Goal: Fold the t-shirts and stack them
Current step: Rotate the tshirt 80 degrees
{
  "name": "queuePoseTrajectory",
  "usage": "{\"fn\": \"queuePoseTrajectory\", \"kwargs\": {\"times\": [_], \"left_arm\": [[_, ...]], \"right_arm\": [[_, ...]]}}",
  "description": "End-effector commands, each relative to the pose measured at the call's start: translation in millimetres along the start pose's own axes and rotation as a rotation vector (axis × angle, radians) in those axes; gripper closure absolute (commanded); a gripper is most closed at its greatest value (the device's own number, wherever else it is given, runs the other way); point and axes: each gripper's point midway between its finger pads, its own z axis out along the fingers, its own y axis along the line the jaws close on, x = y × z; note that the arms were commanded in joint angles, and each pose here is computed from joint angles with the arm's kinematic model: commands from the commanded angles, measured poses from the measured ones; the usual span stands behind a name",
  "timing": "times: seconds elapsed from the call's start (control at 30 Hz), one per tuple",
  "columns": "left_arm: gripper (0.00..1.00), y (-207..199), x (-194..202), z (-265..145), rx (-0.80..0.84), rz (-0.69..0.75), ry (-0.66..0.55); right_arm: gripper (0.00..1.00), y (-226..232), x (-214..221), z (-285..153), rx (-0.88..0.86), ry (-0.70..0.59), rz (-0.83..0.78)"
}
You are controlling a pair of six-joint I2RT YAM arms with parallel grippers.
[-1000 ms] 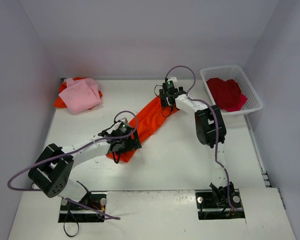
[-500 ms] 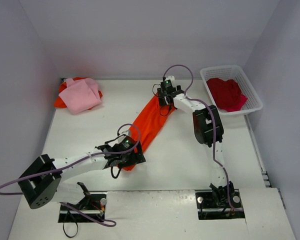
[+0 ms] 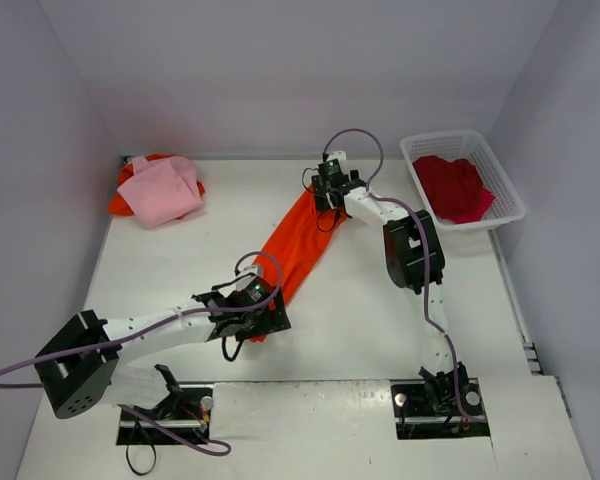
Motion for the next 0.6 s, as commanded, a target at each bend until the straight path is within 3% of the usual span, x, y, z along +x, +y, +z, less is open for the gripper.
{"fn": "queuePoseTrajectory", "kwargs": {"times": [0.0, 0.1, 0.33, 0.57], "left_arm": [[0.21, -10.5, -11.2, -5.4, -0.003, 0.001, -0.033], [0.21, -11.9, -14.9, -3.6, -0.018, 0.015, -0.037], [0.21, -12.6, -68.6, -24.3, -0.047, 0.017, -0.129], [0.21, 17.3, -86.0, -36.6, -0.088, -0.003, -0.151]], "right_arm": [[0.24, 0.9, 1.5, -1.7, 0.006, 0.015, -0.026], [0.24, -0.1, 4.5, -2.0, 0.009, 0.022, -0.029], [0.24, -7.4, 9.8, -5.3, 0.034, 0.031, -0.053], [0.24, -3.1, 10.4, -6.0, 0.016, 0.033, -0.039]]}}
